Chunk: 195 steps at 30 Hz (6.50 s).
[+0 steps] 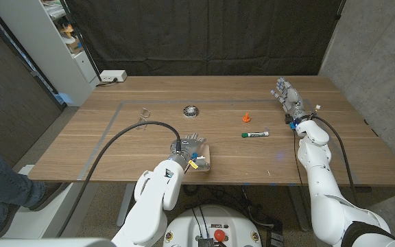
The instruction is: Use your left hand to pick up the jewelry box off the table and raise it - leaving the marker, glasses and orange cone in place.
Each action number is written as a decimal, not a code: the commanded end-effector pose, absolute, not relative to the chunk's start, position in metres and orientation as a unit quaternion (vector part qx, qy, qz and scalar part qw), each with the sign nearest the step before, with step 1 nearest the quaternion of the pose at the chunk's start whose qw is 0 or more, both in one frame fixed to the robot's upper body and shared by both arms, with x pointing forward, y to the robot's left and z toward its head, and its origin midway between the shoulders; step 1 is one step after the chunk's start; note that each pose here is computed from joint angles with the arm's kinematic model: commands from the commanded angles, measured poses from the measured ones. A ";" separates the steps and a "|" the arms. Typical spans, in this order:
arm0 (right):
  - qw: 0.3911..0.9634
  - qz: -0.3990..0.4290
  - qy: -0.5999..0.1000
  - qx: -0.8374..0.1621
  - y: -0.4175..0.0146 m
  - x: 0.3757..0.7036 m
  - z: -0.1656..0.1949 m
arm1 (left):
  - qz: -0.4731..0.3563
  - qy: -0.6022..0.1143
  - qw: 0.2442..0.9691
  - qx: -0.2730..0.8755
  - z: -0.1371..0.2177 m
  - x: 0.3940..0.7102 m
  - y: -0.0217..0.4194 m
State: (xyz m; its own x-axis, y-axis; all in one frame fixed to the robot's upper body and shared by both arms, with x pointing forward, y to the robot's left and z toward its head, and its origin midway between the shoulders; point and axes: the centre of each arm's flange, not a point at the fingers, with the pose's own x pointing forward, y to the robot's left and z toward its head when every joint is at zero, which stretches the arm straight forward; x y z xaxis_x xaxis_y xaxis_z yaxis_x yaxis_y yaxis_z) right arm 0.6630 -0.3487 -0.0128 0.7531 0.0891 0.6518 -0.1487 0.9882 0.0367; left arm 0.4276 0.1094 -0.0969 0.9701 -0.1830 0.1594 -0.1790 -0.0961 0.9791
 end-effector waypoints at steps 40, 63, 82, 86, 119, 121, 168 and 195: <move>0.935 0.056 -0.348 0.045 -0.353 0.660 -0.015 | -0.045 -0.074 0.672 0.735 -0.104 0.451 0.100; 0.938 0.057 -0.338 0.043 -0.350 0.667 -0.014 | -0.045 -0.082 0.689 0.719 -0.095 0.465 0.103; 0.937 0.055 -0.343 0.039 -0.350 0.667 -0.008 | -0.044 -0.090 0.690 0.717 -0.085 0.470 0.107; 0.937 0.053 -0.343 0.040 -0.350 0.666 -0.008 | -0.044 -0.094 0.691 0.715 -0.082 0.469 0.108; 0.934 0.047 -0.352 0.048 -0.344 0.667 -0.002 | -0.038 -0.097 0.687 0.719 -0.065 0.467 0.119; 0.934 0.048 -0.352 0.048 -0.343 0.667 -0.002 | -0.038 -0.098 0.687 0.719 -0.065 0.467 0.119; 0.933 0.045 -0.355 0.047 -0.332 0.668 0.008 | -0.019 -0.126 0.680 0.722 -0.032 0.454 0.135; 0.931 0.037 -0.360 0.048 -0.331 0.665 0.016 | -0.011 -0.144 0.679 0.720 -0.017 0.452 0.145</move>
State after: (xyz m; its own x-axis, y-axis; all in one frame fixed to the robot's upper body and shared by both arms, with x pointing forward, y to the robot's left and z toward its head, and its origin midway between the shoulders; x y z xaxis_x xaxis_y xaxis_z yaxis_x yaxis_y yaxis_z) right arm 0.6656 -0.3322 0.0128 0.7398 0.0396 0.6716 -0.1078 0.9923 0.0602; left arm 0.4541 0.1406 -0.0224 0.9618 -0.2183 0.1649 -0.1788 -0.0451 0.9829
